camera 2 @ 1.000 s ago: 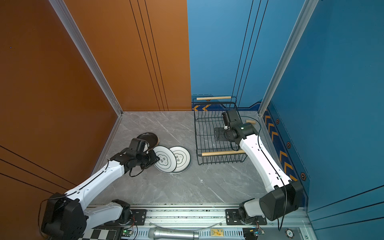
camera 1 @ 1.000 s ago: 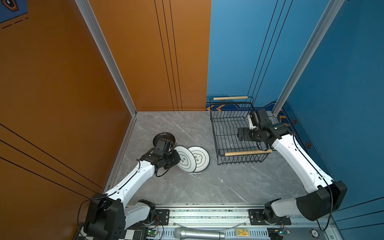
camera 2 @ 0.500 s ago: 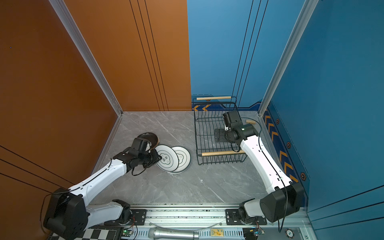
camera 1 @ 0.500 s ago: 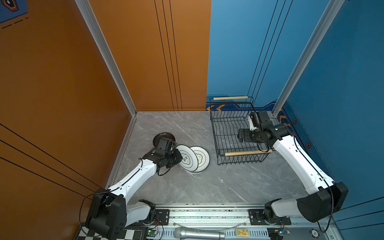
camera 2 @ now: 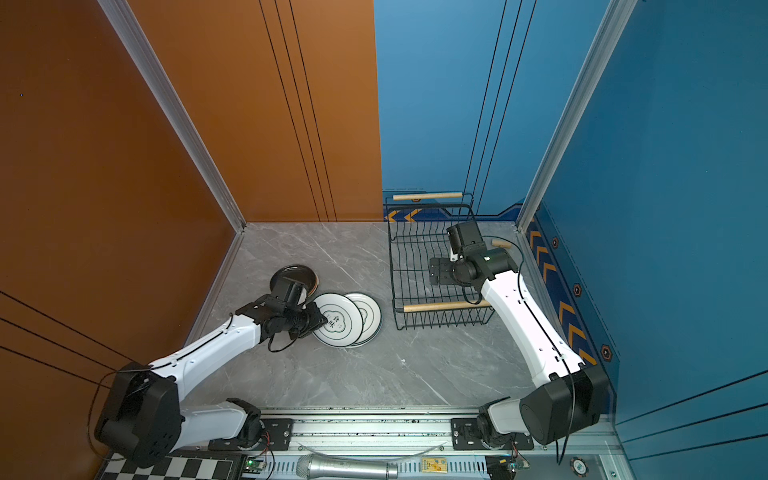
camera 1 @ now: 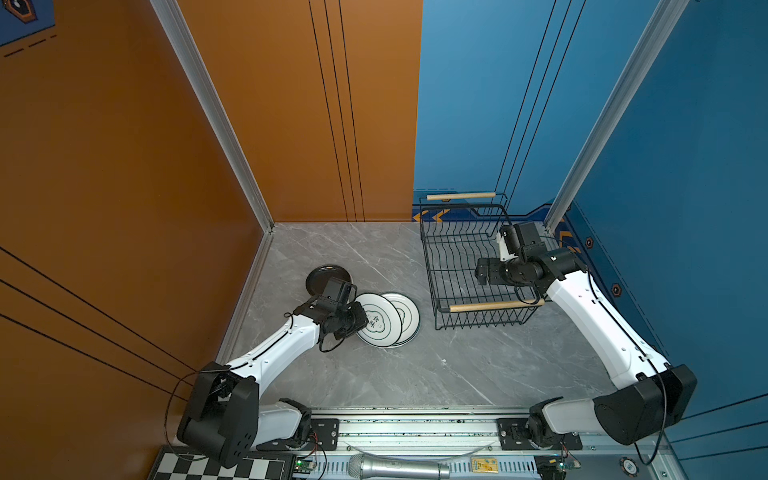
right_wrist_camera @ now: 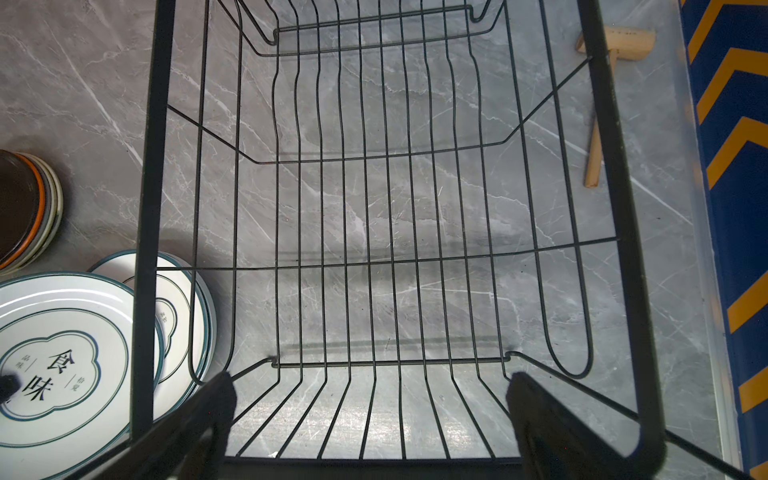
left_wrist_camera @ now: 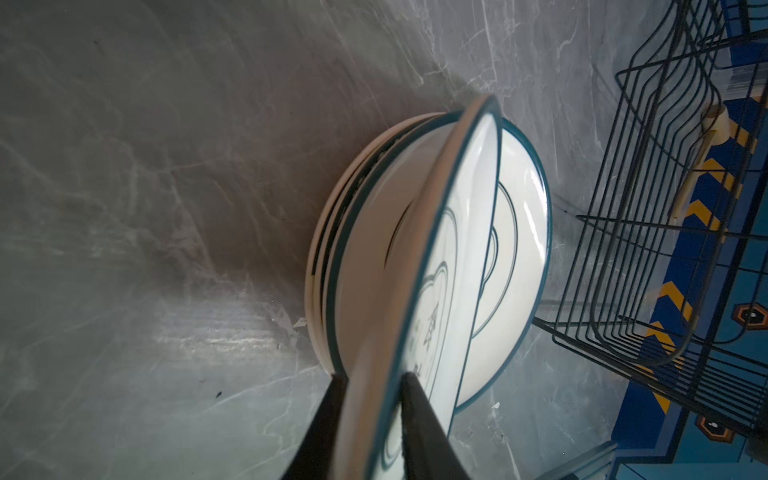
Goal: Unload the plates from the dish rack
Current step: 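Lay the white plate onto the white plate stack with the left gripper, then release the plate and raise the left gripper while the right gripper retracts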
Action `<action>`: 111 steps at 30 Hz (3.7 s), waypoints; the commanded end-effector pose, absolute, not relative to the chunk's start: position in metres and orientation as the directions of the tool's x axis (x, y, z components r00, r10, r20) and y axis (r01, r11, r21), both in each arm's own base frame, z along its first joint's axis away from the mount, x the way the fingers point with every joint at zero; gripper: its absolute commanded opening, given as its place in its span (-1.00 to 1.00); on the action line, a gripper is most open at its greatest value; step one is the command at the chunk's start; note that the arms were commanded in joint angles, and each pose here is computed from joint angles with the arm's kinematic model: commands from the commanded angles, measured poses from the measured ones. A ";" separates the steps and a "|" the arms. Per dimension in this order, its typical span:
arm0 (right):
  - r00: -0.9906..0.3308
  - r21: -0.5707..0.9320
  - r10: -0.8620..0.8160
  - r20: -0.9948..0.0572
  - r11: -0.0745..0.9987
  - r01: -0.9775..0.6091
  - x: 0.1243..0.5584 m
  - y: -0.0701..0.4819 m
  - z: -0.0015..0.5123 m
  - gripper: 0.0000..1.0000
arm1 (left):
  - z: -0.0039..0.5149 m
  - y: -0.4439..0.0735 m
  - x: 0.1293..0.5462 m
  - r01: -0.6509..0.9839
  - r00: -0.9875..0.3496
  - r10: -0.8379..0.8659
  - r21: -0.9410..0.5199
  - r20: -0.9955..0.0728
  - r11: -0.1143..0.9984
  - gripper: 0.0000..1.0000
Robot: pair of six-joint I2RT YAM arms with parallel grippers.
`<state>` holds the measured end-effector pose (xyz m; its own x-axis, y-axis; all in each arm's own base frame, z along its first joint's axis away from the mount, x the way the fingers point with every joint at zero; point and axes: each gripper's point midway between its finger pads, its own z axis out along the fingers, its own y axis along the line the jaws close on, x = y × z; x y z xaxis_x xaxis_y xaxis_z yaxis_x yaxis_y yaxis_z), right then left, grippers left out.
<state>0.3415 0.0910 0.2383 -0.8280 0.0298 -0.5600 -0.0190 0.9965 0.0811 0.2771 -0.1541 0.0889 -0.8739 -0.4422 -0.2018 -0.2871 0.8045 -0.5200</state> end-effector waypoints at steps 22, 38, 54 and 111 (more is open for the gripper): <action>-0.819 0.108 0.018 -0.573 0.993 -0.053 0.325 0.087 0.242 1.00 | 0.074 -0.166 0.282 -0.267 -0.892 -0.405 -0.489 -0.201 0.830 -0.26; -0.817 0.119 0.028 -0.575 0.992 -0.049 0.320 0.082 0.242 1.00 | 0.068 -0.171 0.287 -0.262 -0.898 -0.395 -0.483 -0.197 0.836 -0.22; -0.825 0.129 0.032 -0.565 0.990 -0.050 0.317 0.080 0.238 1.00 | 0.071 -0.176 0.290 -0.253 -0.901 -0.381 -0.465 -0.206 0.849 0.01; -0.381 0.262 0.383 -0.842 0.906 0.331 0.348 -0.048 0.345 1.00 | 0.233 -0.066 0.309 -0.155 -0.710 -0.370 -0.379 -0.599 0.912 0.96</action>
